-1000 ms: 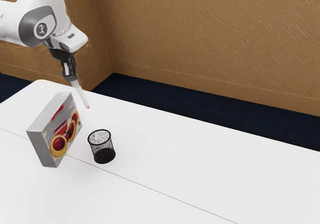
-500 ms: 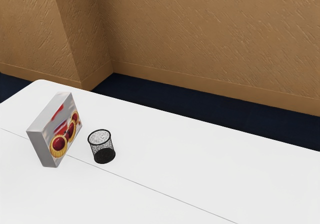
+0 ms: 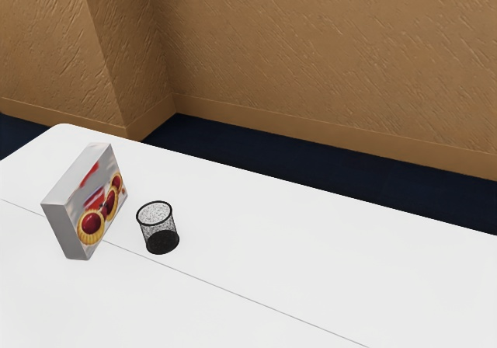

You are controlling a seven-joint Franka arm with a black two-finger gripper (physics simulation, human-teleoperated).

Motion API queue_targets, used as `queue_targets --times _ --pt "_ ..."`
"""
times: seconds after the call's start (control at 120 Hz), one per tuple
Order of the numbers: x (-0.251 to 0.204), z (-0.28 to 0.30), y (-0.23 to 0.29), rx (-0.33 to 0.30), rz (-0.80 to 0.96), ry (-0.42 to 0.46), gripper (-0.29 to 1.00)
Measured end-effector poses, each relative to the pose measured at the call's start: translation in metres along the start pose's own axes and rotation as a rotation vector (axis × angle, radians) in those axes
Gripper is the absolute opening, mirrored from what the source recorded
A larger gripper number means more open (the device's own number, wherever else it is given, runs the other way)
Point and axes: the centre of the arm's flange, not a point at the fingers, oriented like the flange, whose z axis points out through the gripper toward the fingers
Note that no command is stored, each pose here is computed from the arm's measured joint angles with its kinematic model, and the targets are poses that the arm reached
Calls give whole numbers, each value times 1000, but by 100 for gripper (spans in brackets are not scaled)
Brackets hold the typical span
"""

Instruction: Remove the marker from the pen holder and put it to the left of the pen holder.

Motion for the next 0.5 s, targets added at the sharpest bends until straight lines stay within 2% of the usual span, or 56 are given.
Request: queue_targets --times 0.25,0.5 --pt "73 66 -31 -79 -87 -136 -8" --pt "104 99 -45 -115 -154 -180 -8"
